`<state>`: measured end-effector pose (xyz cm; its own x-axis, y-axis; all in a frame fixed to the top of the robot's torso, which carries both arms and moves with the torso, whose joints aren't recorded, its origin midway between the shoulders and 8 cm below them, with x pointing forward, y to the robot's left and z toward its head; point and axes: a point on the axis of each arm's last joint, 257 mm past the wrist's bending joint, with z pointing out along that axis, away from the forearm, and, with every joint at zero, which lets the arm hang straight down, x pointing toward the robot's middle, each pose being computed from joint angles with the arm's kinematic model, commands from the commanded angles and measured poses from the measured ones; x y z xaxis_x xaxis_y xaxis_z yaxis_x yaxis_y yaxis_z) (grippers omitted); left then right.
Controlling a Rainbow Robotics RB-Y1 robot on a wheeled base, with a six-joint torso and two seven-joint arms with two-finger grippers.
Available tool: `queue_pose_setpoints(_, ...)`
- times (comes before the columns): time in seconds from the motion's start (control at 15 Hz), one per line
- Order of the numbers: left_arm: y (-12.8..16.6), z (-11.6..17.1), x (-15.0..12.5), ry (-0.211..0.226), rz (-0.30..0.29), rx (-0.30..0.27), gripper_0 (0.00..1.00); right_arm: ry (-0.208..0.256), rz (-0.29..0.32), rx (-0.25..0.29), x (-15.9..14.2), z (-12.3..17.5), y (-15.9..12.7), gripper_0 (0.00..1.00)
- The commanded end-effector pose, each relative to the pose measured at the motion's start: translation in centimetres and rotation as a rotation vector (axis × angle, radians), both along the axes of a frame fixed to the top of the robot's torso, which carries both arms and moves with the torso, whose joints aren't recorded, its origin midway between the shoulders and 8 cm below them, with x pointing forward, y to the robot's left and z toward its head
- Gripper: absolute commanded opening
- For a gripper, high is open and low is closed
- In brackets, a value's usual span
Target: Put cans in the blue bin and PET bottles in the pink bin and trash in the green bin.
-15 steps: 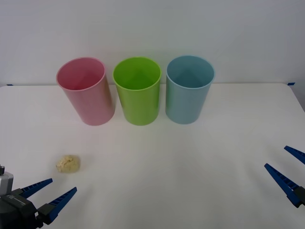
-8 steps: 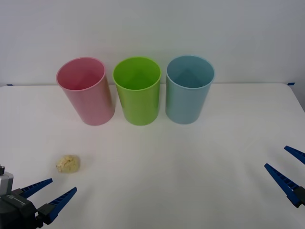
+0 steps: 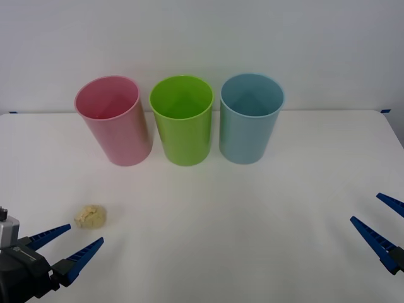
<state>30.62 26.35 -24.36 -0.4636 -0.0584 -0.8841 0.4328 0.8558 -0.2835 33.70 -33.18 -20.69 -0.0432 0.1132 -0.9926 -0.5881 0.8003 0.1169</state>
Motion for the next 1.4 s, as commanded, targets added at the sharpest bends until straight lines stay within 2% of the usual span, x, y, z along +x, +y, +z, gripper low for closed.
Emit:
queue_pose_setpoints(0.07,0.2,-0.3,0.2,0.011,0.025,0.011,1.0,0.0,0.0,0.0,0.0,0.0,0.0,1.0)
queue_pose_setpoints(0.2,0.6,-0.2,0.6,0.032,0.074,0.005,1.0,0.0,0.0,0.0,0.0,0.0,0.0,1.0)
queue_pose_setpoints(0.4,1.1,-0.1,0.9,0.066,0.101,-0.018,1.0,0.0,0.0,0.0,0.0,0.0,0.0,1.0)
queue_pose_setpoints(0.6,1.8,-0.1,1.6,0.136,0.148,-0.009,1.0,0.0,0.0,0.0,0.0,0.0,0.0,1.0)
queue_pose_setpoints(0.8,2.7,-0.6,2.6,0.172,0.205,0.019,1.0,0.0,0.0,0.0,0.0,0.0,0.0,1.0)
queue_pose_setpoints(0.93,2.8,-1.1,3.1,0.202,0.216,0.038,1.0,0.0,0.0,0.0,0.0,0.0,0.0,1.0)
queue_pose_setpoints(1.27,3.9,-1.7,4.2,0.219,0.184,0.118,1.0,0.0,0.0,0.0,0.0,0.0,0.0,1.0)
queue_pose_setpoints(1.33,4.4,-1.9,4.2,0.243,0.199,0.107,1.0,0.0,0.0,0.0,0.0,0.0,0.0,1.0)
queue_pose_setpoints(1.4,4.8,-2.2,4.1,0.262,0.189,0.133,1.0,0.0,0.0,0.0,0.0,0.0,0.0,1.0)
